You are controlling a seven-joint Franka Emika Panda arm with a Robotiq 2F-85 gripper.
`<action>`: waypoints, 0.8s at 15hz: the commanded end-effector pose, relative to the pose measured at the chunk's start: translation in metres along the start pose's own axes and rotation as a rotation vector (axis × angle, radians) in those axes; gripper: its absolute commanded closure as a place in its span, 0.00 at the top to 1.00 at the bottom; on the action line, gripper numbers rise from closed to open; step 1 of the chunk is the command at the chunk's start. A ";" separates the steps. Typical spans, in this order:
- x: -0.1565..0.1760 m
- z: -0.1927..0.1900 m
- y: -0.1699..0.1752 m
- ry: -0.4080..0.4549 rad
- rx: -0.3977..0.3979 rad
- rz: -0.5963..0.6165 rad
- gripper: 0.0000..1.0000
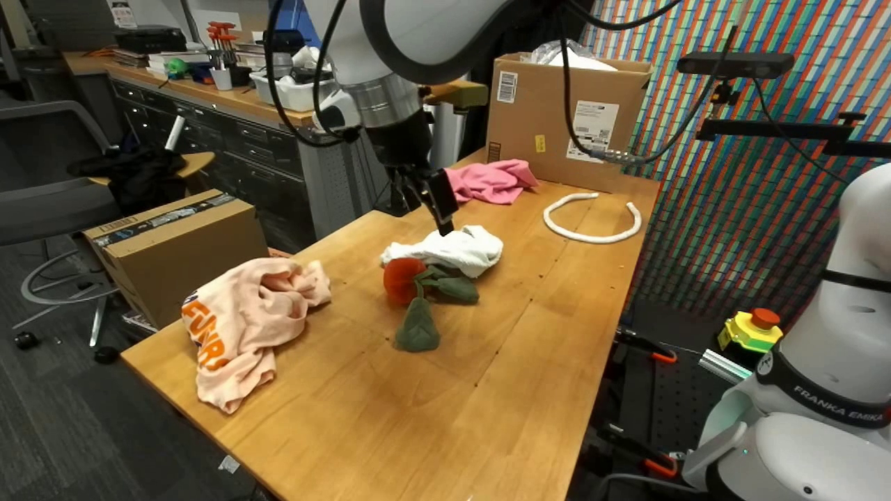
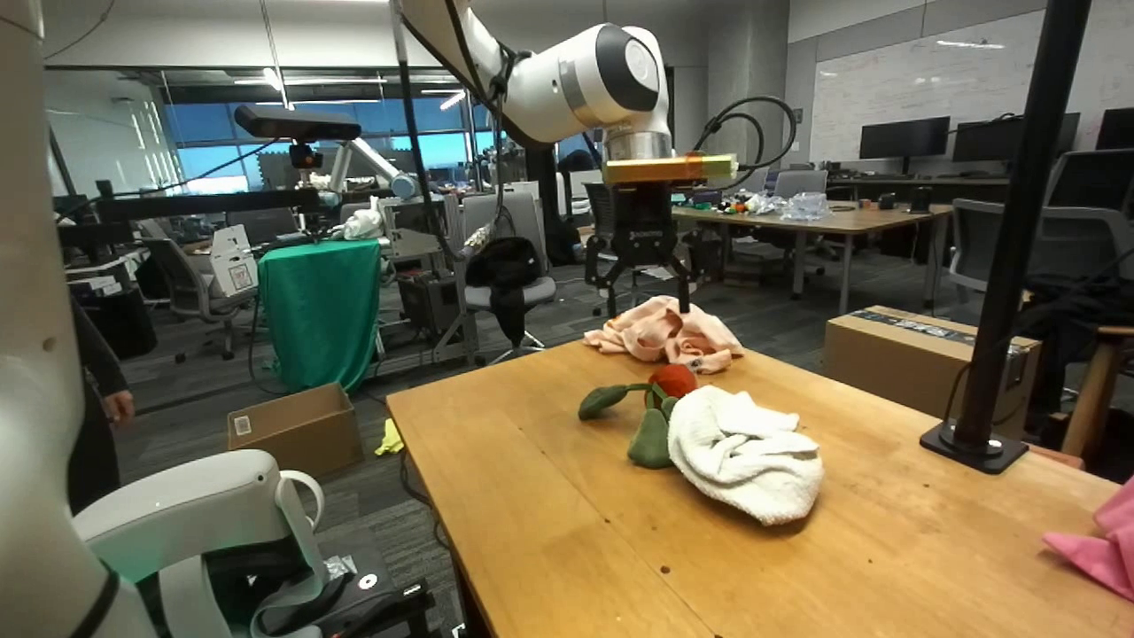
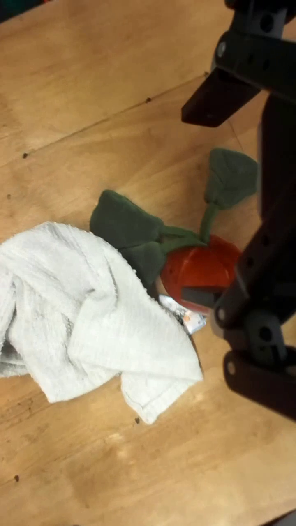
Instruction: Pick up the cloths and put them around the table.
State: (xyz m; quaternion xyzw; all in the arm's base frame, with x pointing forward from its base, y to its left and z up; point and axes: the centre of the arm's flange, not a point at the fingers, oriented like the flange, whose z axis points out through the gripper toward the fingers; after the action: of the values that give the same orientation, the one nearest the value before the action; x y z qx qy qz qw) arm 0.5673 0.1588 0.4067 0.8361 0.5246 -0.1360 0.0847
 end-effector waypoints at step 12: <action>-0.046 0.045 -0.039 0.079 -0.099 -0.516 1.00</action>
State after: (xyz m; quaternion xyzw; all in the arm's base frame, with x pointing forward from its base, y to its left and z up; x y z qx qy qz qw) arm 0.5106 0.1283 0.3754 0.6870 0.7133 -0.1321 0.0422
